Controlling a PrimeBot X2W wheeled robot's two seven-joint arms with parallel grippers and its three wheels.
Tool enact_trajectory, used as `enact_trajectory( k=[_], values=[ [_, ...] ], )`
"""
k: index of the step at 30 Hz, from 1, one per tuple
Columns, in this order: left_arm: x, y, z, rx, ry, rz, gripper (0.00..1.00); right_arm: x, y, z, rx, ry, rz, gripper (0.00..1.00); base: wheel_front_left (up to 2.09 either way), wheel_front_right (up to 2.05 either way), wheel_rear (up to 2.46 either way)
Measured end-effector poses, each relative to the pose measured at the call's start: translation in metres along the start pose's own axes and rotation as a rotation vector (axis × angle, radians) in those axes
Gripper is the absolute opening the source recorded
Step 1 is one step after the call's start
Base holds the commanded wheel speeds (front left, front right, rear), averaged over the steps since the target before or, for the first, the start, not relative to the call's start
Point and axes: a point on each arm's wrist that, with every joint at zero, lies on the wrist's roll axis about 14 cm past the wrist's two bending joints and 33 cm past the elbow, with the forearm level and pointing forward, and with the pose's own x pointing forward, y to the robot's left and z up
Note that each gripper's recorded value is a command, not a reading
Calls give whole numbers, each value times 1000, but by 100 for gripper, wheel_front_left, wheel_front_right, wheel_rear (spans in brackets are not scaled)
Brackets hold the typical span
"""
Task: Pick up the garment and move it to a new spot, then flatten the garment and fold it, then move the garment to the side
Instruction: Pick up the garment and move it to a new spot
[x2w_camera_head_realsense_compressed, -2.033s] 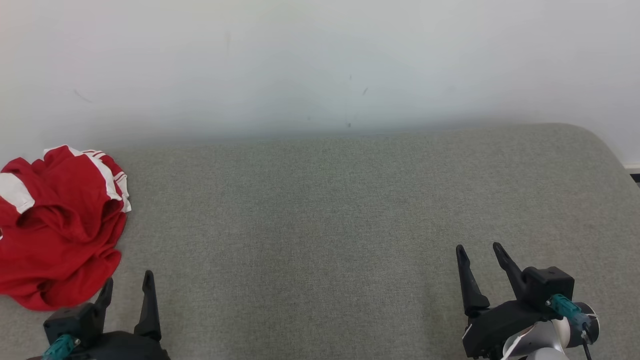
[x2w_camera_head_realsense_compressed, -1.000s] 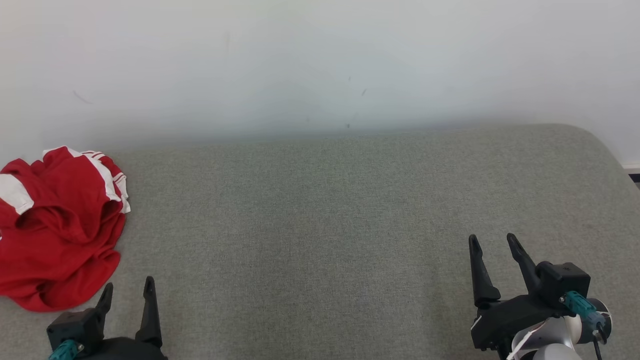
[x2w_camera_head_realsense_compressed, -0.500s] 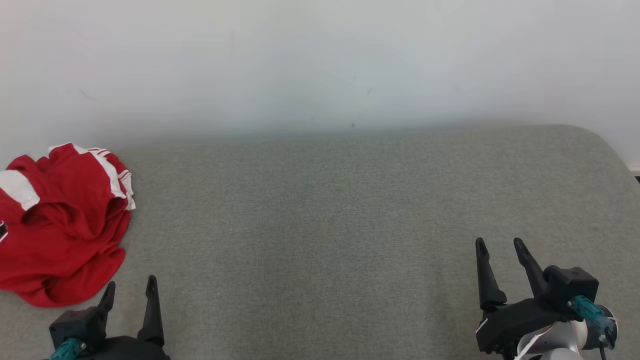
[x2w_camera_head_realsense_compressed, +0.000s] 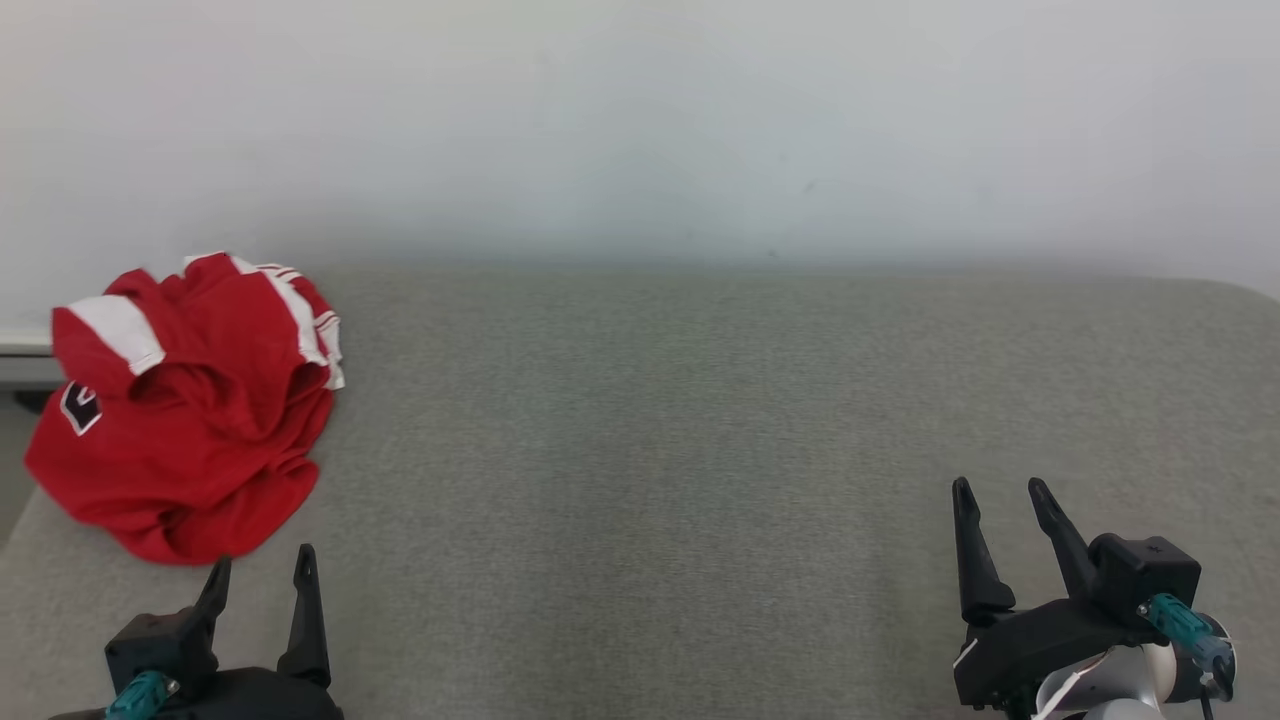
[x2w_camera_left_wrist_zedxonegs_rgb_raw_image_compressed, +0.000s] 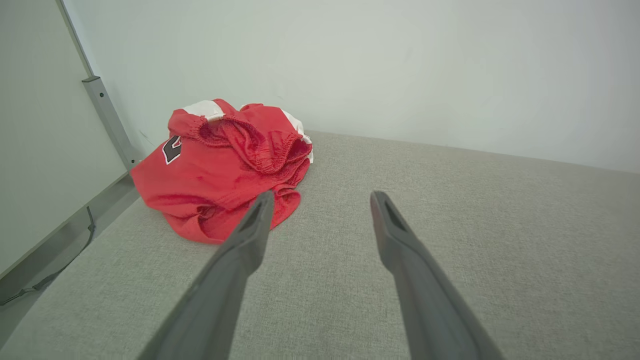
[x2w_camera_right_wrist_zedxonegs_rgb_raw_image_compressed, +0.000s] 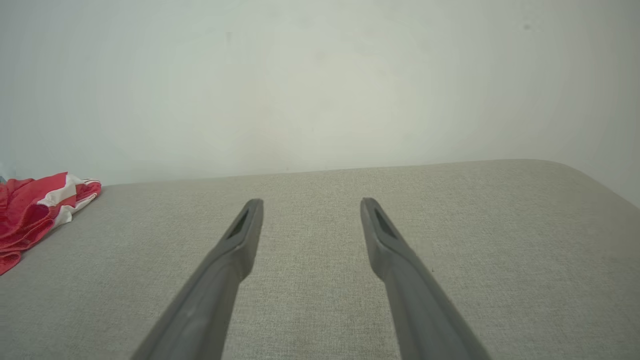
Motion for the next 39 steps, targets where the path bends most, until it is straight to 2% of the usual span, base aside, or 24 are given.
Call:
enact_trajectory(
  k=[23,30,39],
  values=[
    [-53,85,-2,-42,-6,273,100,23,90,-23,-15,74,255,100,0,0,0],
    [-68,102,0,-51,-19,332,100,25,119,-23,-17,74,333,100,0,0,0],
    [-79,114,1,-58,-31,377,100,23,136,-27,-19,86,383,100,0,0,0]
  ],
)
